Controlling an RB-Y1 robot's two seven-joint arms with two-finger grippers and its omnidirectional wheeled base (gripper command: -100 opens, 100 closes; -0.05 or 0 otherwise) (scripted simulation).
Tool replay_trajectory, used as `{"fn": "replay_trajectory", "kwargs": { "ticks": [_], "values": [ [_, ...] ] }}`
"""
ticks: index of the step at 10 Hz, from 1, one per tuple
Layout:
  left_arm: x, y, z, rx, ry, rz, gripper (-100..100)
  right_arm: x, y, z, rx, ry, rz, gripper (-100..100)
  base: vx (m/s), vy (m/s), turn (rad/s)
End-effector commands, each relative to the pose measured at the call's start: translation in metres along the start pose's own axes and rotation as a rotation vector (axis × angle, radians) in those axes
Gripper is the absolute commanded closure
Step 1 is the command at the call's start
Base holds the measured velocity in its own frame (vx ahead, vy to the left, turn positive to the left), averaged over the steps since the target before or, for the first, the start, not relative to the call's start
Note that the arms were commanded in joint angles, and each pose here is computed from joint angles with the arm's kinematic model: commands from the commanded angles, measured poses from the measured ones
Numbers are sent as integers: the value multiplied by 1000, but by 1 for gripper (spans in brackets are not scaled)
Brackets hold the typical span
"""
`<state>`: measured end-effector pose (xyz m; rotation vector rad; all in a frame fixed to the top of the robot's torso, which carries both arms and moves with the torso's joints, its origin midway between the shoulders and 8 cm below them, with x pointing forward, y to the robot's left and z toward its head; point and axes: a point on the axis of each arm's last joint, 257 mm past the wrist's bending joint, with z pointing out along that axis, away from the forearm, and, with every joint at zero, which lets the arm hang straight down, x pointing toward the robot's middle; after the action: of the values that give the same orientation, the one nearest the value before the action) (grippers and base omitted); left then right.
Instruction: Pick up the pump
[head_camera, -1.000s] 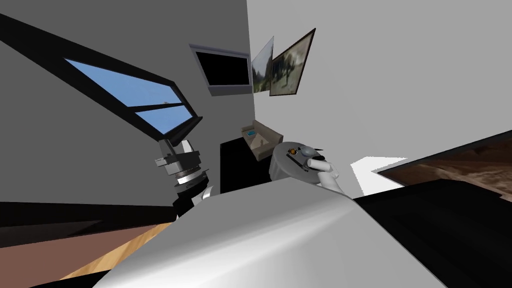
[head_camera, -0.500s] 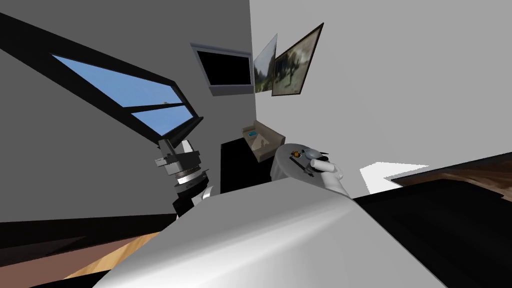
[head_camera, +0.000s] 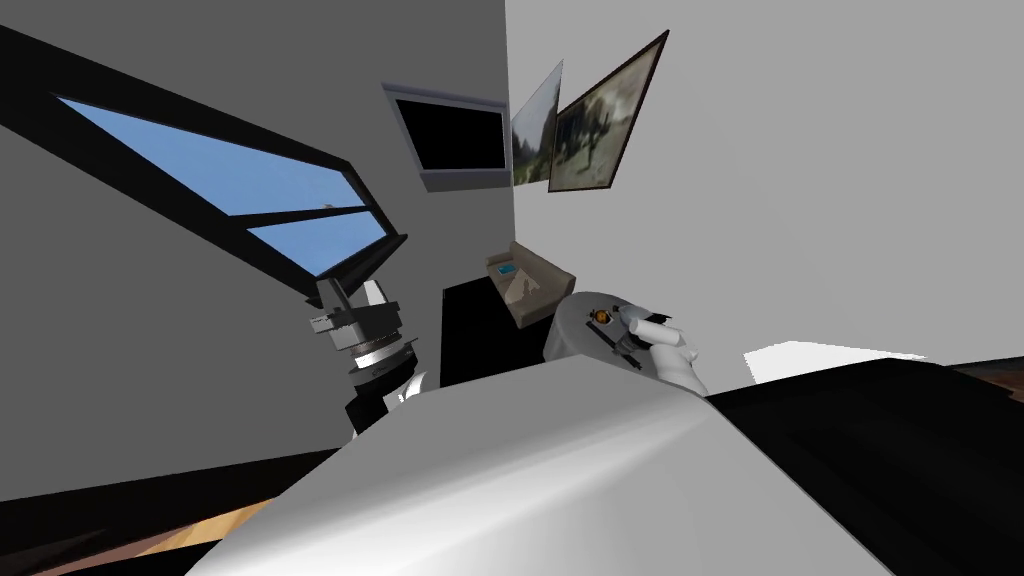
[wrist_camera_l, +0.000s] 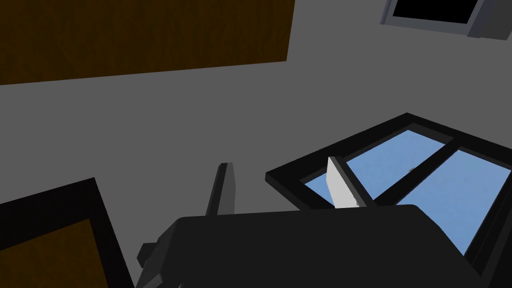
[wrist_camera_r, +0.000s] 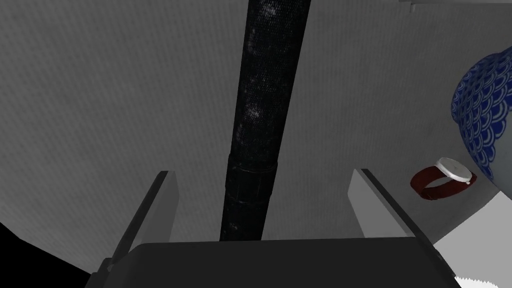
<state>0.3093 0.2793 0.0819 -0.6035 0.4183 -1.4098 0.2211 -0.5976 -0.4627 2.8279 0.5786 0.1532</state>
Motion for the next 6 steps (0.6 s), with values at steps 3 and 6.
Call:
{"fn": "replay_trajectory", "kwargs": {
  "ticks": [3, 6],
  "values": [
    [0, 0, 0, 0, 0, 0, 0, -29, -20, 2, 119, -56, 98, -100, 116, -14, 38],
    [0, 0, 0, 0, 0, 0, 0, -44, -34, 0, 192, -89, 148, -100, 111, -26, 24]
  ]
}}
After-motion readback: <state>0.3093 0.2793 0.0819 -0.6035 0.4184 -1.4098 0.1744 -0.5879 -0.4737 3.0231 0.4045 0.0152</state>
